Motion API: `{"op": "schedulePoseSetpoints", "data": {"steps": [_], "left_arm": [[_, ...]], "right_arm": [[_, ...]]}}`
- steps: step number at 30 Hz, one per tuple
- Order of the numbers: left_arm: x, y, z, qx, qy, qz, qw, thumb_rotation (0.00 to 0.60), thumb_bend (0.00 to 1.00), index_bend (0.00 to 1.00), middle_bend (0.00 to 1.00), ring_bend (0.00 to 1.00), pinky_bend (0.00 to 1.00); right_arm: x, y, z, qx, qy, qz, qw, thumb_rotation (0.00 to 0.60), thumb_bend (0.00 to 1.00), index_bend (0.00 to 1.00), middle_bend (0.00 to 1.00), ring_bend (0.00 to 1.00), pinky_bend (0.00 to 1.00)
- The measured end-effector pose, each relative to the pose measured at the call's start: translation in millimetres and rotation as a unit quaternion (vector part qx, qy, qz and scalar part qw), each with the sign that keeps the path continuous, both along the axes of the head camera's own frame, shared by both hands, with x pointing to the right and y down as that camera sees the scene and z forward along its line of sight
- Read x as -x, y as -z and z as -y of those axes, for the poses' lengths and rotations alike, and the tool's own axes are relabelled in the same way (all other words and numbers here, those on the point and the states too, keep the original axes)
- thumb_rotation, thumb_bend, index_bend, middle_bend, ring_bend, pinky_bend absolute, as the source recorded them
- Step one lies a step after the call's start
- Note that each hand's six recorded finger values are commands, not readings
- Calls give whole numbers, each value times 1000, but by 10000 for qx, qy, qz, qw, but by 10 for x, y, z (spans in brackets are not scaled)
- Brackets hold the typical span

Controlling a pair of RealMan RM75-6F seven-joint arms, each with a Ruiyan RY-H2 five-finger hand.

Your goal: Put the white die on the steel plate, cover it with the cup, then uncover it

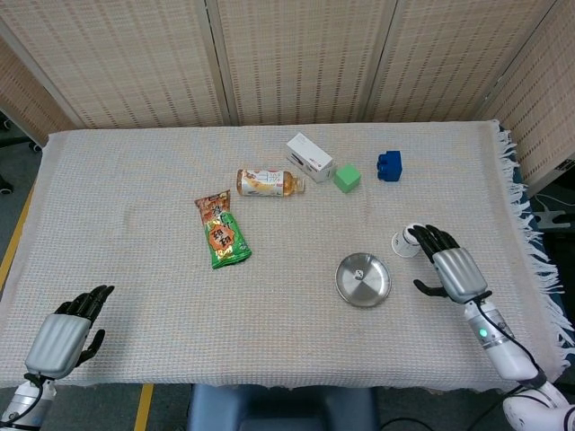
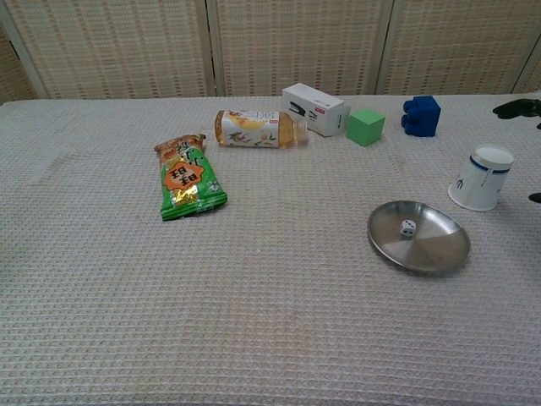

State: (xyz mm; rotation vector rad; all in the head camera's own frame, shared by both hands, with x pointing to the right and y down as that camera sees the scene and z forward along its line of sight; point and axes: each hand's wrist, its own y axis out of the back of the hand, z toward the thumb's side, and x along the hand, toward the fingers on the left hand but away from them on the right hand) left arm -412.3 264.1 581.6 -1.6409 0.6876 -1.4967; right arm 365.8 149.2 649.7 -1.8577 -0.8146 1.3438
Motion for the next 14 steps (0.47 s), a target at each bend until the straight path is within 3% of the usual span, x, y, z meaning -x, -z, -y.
{"op": "schedulePoseSetpoints", "data": {"steps": [7, 10, 14], "left_arm": [[14, 33, 11, -55, 34, -54, 10000, 600, 451, 71, 106, 189, 365], [11, 27, 12, -50, 22, -55, 10000, 600, 450, 71, 107, 189, 365], [-9, 12, 19, -36, -14, -64, 10000, 600, 450, 71, 108, 190, 365]], "right_arm": [[-180, 406, -431, -800, -57, -1165, 9899, 600, 133, 0, 36, 0, 112], [-227, 551, -571, -1046, -214, -1310, 9856, 600, 132, 0, 35, 0, 113], [-228, 567, -673, -1060, -210, -1281, 9859, 600, 132, 0, 35, 0, 113]]}}
